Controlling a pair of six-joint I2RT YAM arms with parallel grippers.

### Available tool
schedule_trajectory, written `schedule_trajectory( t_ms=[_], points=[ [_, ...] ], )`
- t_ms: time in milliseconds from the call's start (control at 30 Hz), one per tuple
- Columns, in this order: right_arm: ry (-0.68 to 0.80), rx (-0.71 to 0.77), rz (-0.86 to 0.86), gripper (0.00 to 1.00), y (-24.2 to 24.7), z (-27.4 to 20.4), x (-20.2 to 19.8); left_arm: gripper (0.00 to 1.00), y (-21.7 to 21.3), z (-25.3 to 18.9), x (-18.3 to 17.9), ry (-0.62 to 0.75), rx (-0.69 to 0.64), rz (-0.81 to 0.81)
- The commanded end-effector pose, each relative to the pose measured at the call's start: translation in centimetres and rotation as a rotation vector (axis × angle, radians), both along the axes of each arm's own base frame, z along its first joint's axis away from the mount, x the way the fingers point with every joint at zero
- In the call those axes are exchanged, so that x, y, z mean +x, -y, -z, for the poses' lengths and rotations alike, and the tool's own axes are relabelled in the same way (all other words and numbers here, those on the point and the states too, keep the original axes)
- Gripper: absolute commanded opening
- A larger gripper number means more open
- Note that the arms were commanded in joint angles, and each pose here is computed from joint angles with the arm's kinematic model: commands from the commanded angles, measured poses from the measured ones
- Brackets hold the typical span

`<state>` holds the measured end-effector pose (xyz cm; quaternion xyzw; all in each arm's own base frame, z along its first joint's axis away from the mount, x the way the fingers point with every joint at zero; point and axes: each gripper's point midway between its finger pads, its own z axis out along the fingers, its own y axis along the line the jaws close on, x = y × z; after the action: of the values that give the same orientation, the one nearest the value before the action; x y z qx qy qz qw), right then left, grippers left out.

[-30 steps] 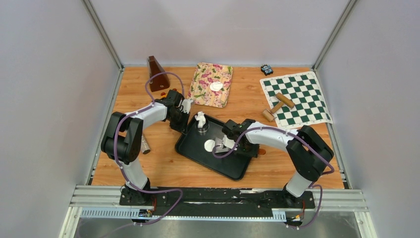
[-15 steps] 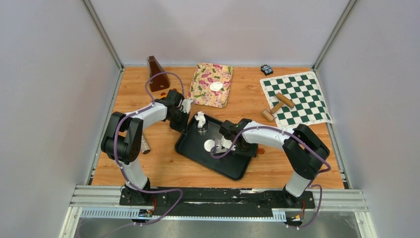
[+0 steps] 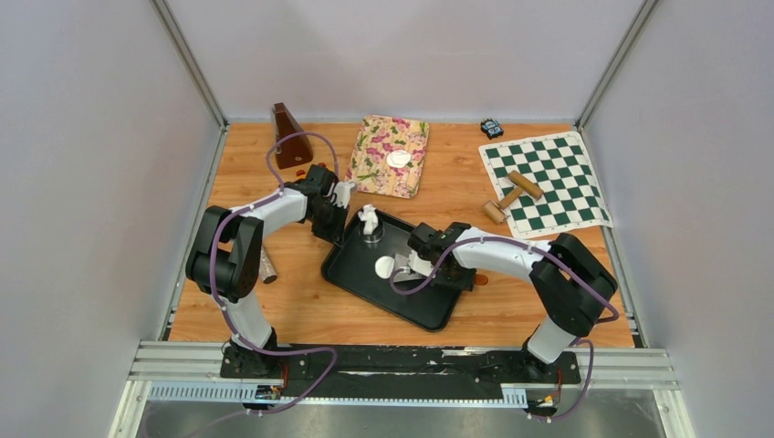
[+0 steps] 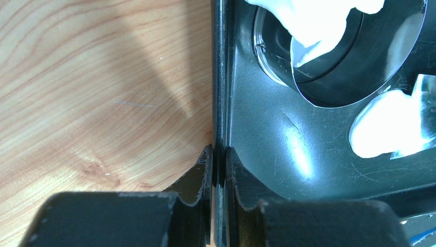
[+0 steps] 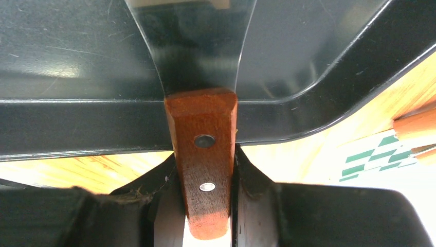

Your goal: Roll out the dumpling wrappers from the dough

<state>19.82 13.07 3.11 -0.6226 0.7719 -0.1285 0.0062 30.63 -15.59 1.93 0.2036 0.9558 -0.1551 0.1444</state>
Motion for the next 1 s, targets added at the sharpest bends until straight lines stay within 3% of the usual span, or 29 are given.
schedule_trajectory(
  t_ms=[0, 433, 733, 967],
  points=[
    [0.134, 0.321, 0.014, 0.0, -6.6, -0.6, 3.1, 0.0, -1.2, 1.1, -0.2, -0.003, 0.07, 0.005],
    [-0.008, 0.277, -0.038, 0.0, -4.5, -1.4, 0.1, 0.0, -1.3, 1.0, -0.2, 0.0, 0.073, 0.004],
    [-0.153, 0.035, -0.032, 0.0, -0.7, -1.1, -1.5, 0.0, -1.4, 1.1, -0.1, 0.006, 0.079, 0.001],
    [-0.156, -0.035, -0.006, 0.0, -0.1, -2.0, -0.3, 0.0, -1.3, 1.1, -0.2, 0.005, 0.072, 0.002]
  ],
)
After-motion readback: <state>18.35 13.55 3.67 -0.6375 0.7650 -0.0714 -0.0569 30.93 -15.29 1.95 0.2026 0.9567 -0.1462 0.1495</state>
